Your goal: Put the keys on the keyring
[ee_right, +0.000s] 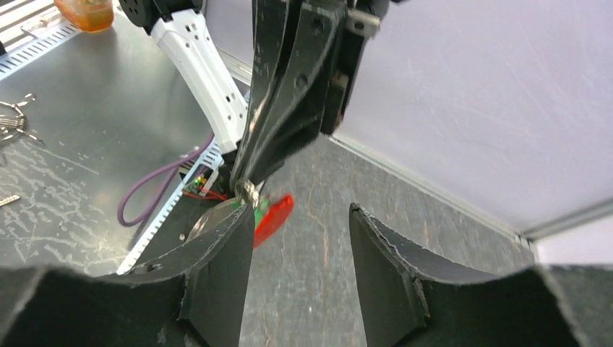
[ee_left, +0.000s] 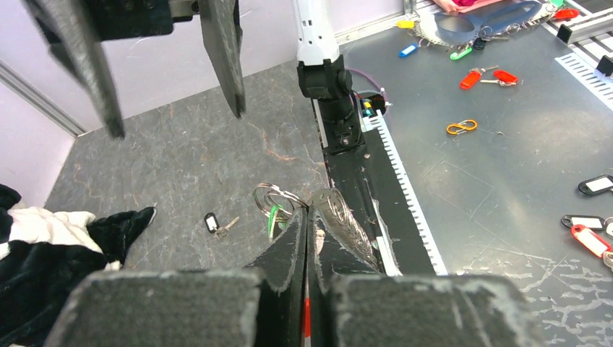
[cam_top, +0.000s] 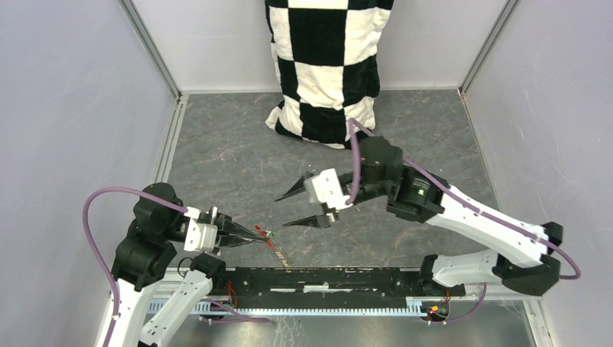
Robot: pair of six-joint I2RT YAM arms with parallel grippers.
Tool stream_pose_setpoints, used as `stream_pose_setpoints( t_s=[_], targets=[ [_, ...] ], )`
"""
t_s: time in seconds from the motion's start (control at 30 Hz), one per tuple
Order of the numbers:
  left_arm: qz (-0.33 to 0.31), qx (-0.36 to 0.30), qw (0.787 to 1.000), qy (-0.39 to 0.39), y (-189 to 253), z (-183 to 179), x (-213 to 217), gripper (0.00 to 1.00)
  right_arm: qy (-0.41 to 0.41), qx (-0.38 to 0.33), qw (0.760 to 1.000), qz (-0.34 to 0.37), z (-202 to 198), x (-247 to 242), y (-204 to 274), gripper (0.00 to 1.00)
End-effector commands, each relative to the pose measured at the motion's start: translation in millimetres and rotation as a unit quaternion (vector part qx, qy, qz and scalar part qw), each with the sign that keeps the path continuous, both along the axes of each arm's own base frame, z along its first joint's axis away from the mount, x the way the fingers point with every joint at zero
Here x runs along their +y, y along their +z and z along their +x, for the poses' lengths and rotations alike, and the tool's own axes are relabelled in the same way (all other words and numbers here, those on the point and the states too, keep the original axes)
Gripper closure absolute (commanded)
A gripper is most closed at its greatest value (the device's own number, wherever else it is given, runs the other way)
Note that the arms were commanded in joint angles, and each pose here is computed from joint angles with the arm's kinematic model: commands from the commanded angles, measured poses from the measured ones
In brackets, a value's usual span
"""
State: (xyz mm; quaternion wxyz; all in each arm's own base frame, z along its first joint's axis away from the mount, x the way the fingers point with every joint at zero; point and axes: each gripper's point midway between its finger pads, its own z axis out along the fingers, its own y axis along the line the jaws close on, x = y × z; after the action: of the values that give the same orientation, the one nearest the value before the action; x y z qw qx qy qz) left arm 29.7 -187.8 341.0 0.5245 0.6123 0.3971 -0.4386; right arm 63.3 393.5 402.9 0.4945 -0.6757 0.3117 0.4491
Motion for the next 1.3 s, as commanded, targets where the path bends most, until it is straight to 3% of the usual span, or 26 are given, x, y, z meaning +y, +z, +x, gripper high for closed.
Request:
stream_pose_setpoints(
  t_s=[0.0,0.13,0.27,0.93,1.27],
  targets=[
    [-0.013,-0.043,0.999,-0.005,9.4,-1.9,0.4,0.98,-0.022,0.013,0.999,0.045,-2.5,-29.0,14.4,0.46],
    [-0.014,-0.045,0.999,-0.006,11.9,-2.4,0.5,0.98,-0.010,0.051,0.998,0.045,-13.0,-36.3,-3.8,0.58],
    [-0.015,-0.045,0.999,-0.009,14.4,-1.8,-0.1,0.98,0.008,0.091,0.995,0.037,-19.7,-31.4,-23.0,0.62],
    [-0.017,-0.050,0.999,-0.011,18.3,-3.2,0.2,0.98,0.066,0.138,0.988,0.029,-26.4,-3.3,-31.1,0.60],
    [-0.019,-0.051,0.998,-0.015,19.8,-5.5,0.4,0.98,-0.021,0.107,0.994,0.022,-0.1,-5.5,-42.9,0.51]
  ],
)
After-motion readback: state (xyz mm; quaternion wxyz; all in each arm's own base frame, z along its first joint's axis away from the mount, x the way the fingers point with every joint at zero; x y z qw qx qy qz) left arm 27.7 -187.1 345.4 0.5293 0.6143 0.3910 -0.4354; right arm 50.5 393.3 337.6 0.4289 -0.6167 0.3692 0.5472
